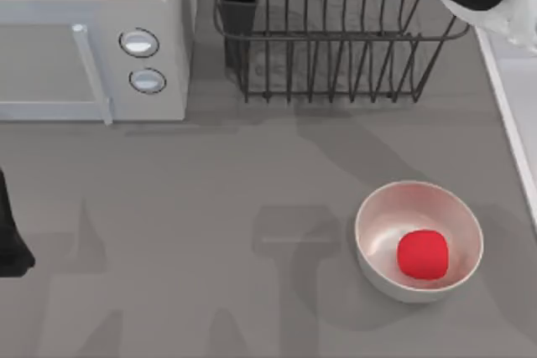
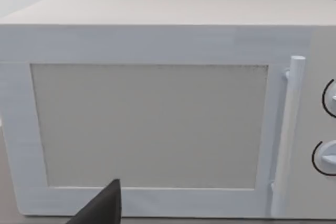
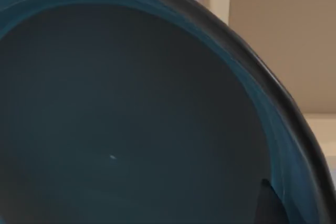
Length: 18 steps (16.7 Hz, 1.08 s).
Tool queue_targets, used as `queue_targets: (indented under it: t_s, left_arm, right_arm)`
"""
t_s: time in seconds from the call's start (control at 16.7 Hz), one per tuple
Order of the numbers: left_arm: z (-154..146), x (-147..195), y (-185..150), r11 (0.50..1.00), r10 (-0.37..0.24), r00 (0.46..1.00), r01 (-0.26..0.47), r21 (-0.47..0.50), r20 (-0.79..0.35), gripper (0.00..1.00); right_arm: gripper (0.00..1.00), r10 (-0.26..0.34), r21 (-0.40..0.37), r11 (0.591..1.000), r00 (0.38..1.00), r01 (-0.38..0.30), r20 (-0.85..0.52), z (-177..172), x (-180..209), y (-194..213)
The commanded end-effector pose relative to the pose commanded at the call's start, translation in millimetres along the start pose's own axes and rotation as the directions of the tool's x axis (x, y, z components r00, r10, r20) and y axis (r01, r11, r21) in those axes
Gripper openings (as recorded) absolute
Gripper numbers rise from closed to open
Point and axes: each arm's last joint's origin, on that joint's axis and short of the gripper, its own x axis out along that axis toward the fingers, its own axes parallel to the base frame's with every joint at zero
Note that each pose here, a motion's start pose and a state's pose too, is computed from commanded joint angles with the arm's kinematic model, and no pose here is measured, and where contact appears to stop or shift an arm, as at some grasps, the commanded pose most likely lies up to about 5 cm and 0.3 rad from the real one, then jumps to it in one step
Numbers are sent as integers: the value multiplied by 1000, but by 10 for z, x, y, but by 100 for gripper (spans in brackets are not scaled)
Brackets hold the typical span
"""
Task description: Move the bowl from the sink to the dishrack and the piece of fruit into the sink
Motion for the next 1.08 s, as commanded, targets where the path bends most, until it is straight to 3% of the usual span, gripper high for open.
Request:
queue_targets:
  t_s: [0.3,0.66,1.02,1.08]
  left_arm:
    - [0,0,0,1000,0,1000,0,0,0,100]
    - [0,0,0,1000,0,1000,0,0,0,100]
    - [0,0,0,1000,0,1000,0,0,0,100]
    - [0,0,0,1000,0,1000,0,0,0,100]
  right_arm:
    - [0,6,5,1000,1000,-6,5,-773,459,123]
    - [0,-1,10,1000,1000,1,10,-1683,820,-26]
    - [0,-2,6,1000,1000,2,5,-1787,847,-64]
    - [8,-2,6,1000,1000,2,5,-1787,847,-64]
